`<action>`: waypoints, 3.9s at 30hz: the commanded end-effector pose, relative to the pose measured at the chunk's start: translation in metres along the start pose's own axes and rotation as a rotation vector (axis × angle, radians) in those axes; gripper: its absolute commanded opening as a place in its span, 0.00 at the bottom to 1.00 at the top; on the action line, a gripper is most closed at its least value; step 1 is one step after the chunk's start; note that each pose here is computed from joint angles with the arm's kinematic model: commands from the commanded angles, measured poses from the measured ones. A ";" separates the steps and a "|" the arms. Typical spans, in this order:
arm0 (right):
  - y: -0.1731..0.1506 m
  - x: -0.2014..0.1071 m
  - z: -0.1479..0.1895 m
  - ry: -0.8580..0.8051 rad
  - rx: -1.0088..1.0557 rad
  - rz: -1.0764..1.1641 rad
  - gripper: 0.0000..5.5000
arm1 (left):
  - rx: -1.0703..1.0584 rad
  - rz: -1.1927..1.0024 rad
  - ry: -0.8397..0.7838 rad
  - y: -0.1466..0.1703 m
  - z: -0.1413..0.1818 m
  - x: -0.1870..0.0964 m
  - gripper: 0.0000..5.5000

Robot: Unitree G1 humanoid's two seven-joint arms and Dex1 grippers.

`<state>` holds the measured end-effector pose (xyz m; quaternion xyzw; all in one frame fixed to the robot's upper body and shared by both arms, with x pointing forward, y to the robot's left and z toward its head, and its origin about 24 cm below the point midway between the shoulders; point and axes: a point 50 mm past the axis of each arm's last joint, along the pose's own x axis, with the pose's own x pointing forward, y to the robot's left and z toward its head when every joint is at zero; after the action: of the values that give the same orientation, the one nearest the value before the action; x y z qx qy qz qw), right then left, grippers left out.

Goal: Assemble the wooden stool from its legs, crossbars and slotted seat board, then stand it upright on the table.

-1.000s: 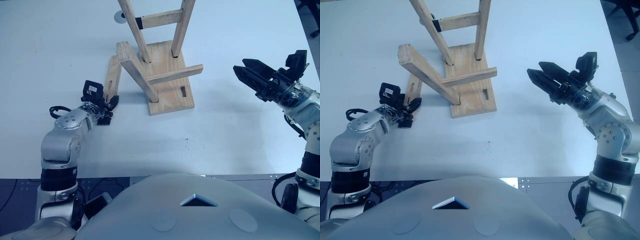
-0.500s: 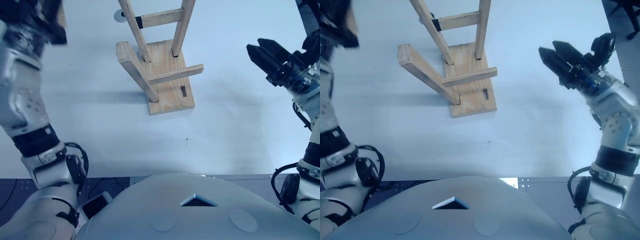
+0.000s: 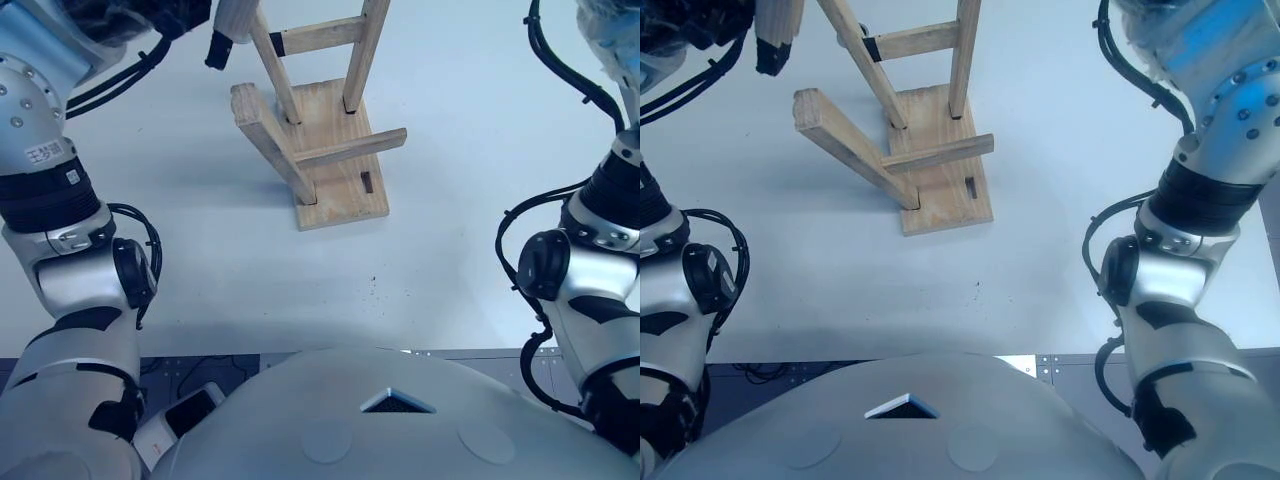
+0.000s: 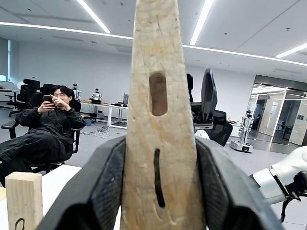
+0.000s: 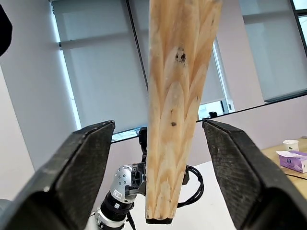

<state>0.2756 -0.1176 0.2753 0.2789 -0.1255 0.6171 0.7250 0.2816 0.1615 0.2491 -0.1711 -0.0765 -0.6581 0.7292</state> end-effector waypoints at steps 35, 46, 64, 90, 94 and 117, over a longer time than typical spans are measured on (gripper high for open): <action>-0.045 -0.046 -0.034 0.027 -0.045 -0.319 0.37 | -0.030 0.378 0.127 0.002 -0.026 -0.084 0.79; -0.073 -0.115 -0.087 0.234 -0.039 -0.495 0.37 | -0.092 0.302 0.474 -0.030 -0.138 -0.096 0.79; -0.057 -0.135 -0.100 0.402 -0.027 -0.422 0.37 | 0.021 0.272 0.326 -0.019 -0.122 -0.076 0.49; -0.046 -0.169 -0.093 0.911 -0.147 -0.068 0.37 | -0.002 -0.002 0.443 -0.012 -0.113 -0.076 0.41; -0.045 -0.168 -0.087 0.947 -0.138 -0.019 0.37 | 0.000 -0.014 0.444 -0.012 -0.113 -0.073 0.41; -0.030 -0.144 -0.092 0.944 -0.171 0.086 0.37 | 0.013 -0.065 0.419 -0.018 -0.112 -0.060 0.41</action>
<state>0.2645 -0.1973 0.1408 -0.0998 0.1027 0.6939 0.7057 0.2448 0.1854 0.1210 -0.0159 0.0837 -0.6807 0.7276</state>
